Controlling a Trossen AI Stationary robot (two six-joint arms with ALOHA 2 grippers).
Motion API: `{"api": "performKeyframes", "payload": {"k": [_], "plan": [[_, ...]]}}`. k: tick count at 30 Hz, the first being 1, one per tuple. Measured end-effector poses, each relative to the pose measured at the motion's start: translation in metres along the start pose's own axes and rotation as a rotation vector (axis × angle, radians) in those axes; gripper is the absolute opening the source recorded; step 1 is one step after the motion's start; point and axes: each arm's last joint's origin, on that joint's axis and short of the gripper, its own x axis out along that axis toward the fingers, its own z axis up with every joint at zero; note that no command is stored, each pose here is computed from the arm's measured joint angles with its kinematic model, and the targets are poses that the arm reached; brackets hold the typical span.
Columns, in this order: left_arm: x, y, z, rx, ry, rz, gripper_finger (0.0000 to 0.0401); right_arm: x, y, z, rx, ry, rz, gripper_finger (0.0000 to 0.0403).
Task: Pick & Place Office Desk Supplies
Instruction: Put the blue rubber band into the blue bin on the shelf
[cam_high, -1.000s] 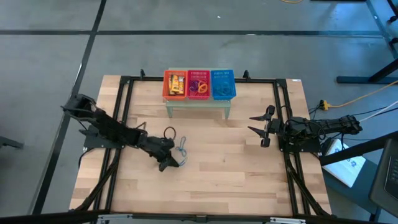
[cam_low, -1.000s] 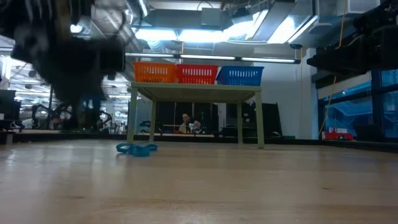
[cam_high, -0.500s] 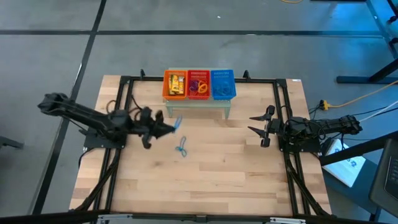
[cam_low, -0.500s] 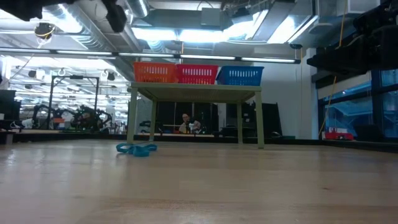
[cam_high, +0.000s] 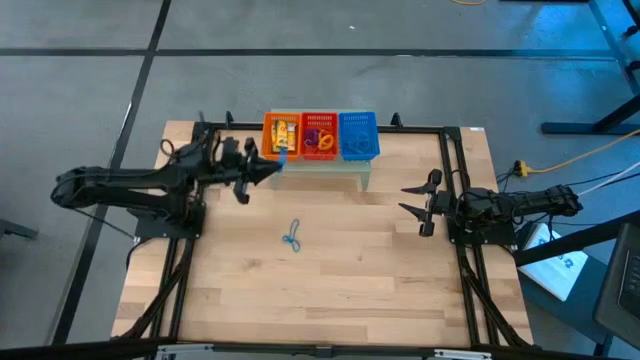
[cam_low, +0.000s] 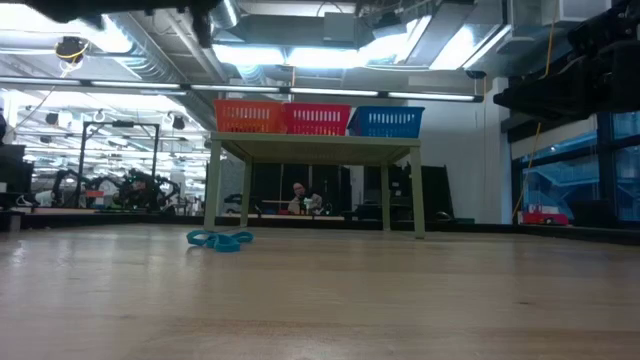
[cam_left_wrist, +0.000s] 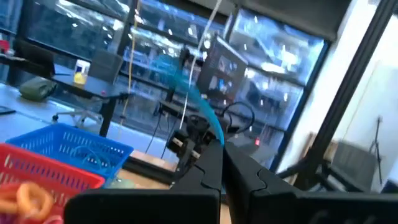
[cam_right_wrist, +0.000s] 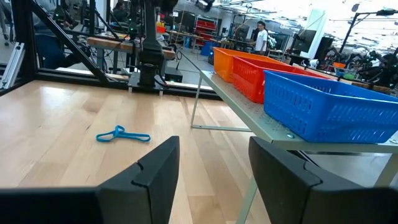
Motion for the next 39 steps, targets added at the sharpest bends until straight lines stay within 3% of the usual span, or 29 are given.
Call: {"api": "performKeyframes", "payload": {"k": [6,10,23,32,39], "plan": [[0.038,0.021,0.019,0.069,0.120,0.001,0.0003,0.000,0.000,0.000,0.000,0.000,0.000,0.0195],[0.067,0.043,0.018,0.080,0.195,0.018,0.0002,0.000,0.000,0.000,0.000,0.000,0.000,0.0195],[0.152,0.114,0.025,0.064,0.258,-0.023,0.0002,0.000,0.000,0.000,-0.003,0.000,0.000,0.0195],[0.192,0.156,-0.003,0.003,0.325,-0.021,0.0002,0.000,0.000,0.000,-0.003,0.000,0.000,0.0195],[0.202,0.174,-0.019,-0.005,0.351,0.009,0.0003,0.000,0.000,0.000,-0.002,0.000,0.000,0.0195]]}}
